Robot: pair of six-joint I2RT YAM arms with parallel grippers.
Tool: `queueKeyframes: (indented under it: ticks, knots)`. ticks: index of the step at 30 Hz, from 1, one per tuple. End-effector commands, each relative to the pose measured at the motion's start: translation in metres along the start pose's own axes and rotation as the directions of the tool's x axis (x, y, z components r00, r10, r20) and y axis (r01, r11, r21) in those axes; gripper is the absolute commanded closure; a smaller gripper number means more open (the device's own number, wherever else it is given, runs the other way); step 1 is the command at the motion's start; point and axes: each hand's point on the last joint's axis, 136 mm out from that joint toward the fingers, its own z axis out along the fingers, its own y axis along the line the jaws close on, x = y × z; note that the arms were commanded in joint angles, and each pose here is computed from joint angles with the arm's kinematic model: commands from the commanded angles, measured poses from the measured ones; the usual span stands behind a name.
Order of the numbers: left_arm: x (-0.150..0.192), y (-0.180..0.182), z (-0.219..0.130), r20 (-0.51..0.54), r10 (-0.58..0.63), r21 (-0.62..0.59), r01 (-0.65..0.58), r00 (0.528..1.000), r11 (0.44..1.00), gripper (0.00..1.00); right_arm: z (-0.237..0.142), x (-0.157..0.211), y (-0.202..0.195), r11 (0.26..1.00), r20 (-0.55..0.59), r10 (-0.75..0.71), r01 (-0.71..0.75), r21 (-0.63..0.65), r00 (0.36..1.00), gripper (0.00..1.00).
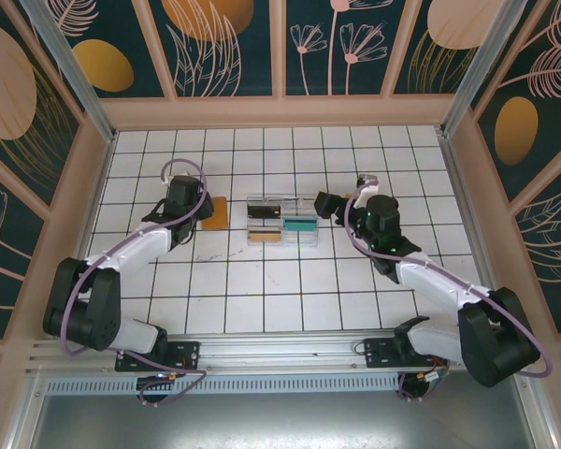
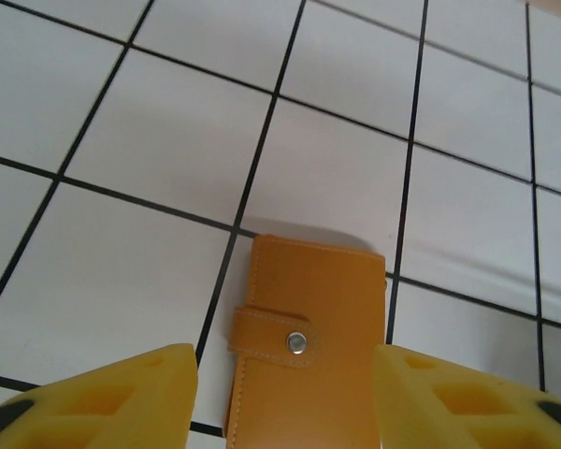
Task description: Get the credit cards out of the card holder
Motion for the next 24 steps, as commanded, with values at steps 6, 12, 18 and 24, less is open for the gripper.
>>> queueKeyframes:
  ticks: [6, 12, 18, 24]
  knots:
    - [0.025, -0.004, 0.019, -0.123, 0.131, -0.054, -0.138, 0.984, 0.989, 0.58, 0.013, 0.017, 0.009, 0.999, -0.053, -0.039, 0.038, -0.019, 0.998, 0.01]
    - [0.03, -0.009, 0.034, -0.158, 0.183, -0.074, -0.196, 0.97, 0.978, 0.65, 0.015, 0.02, 0.011, 0.999, -0.063, -0.044, 0.043, -0.021, 0.997, 0.01]
    - [0.037, -0.008, 0.054, -0.21, 0.206, -0.105, -0.231, 0.956, 0.967, 0.65, 0.016, 0.022, 0.009, 0.999, -0.071, -0.043, 0.043, -0.012, 0.997, 0.01]
    - [0.044, 0.0, 0.06, -0.248, 0.218, -0.147, -0.259, 0.944, 0.955, 0.62, 0.015, 0.021, 0.008, 0.999, -0.068, -0.043, 0.043, -0.005, 0.997, 0.01]
